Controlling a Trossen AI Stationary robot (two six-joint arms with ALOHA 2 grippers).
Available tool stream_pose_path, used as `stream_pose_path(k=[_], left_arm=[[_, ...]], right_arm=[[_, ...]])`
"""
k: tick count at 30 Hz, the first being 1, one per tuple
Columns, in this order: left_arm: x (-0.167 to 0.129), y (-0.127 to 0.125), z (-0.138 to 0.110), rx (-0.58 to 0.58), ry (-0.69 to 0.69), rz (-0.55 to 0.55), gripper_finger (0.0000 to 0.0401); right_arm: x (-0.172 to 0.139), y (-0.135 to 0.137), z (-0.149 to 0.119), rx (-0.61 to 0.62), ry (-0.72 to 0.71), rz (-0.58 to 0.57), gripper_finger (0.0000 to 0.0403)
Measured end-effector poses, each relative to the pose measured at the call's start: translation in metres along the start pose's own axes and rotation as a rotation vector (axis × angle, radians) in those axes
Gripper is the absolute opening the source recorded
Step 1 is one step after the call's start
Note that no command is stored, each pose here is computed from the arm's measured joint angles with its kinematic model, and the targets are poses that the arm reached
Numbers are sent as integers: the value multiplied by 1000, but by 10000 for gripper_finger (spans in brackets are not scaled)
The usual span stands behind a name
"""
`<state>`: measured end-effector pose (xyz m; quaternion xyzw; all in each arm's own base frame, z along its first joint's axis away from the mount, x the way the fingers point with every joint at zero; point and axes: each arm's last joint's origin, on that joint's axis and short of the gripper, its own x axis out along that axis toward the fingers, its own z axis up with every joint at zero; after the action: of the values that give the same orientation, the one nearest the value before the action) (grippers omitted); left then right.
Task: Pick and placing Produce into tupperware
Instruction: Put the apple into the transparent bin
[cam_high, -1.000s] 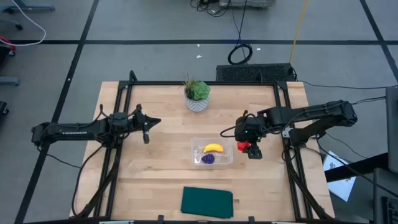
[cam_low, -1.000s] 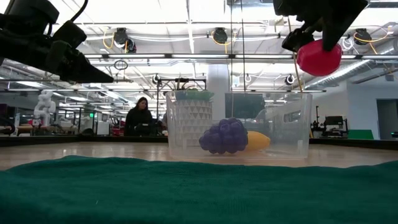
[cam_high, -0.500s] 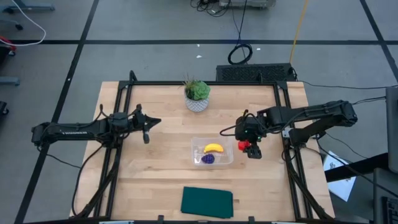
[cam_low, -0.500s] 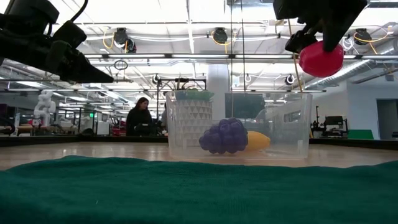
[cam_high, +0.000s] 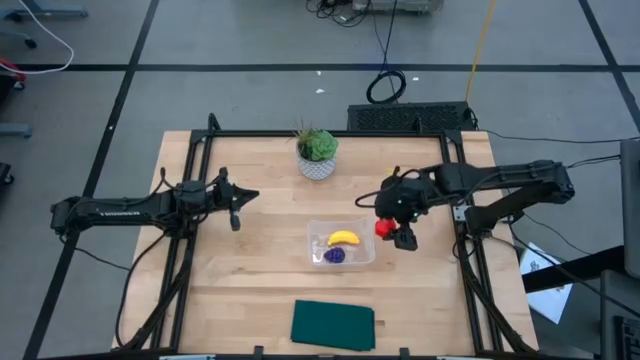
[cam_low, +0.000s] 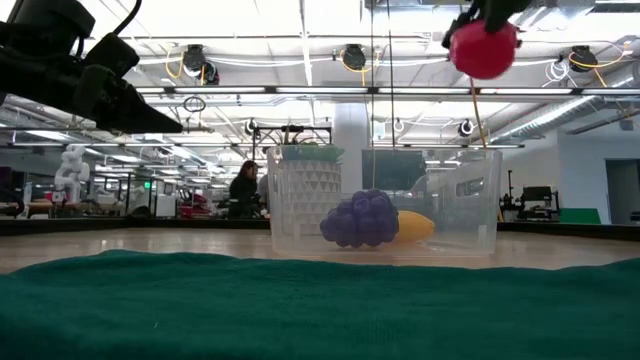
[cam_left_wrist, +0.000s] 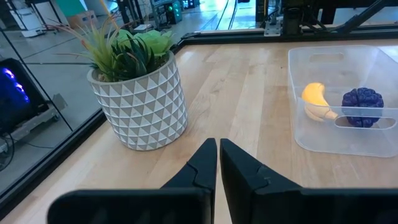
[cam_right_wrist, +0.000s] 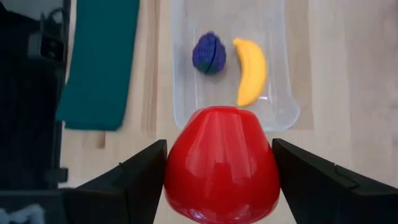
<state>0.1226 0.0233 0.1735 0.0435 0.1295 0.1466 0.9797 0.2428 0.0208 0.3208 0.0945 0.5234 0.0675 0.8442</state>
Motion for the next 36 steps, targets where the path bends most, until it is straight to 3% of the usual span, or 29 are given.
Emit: stream_pose_path(k=[4,16,36], left_arm=[[0,0,0,6,0,0,26],[0,0,-1,7,6,-1,26],[0,0,-1,12,7,-1,26]], right_arm=[[-5,0,13,5,-21,-2,265],[19,0,45,-35,68,-14,265],[19,1,55,-58,-32,-2,265]])
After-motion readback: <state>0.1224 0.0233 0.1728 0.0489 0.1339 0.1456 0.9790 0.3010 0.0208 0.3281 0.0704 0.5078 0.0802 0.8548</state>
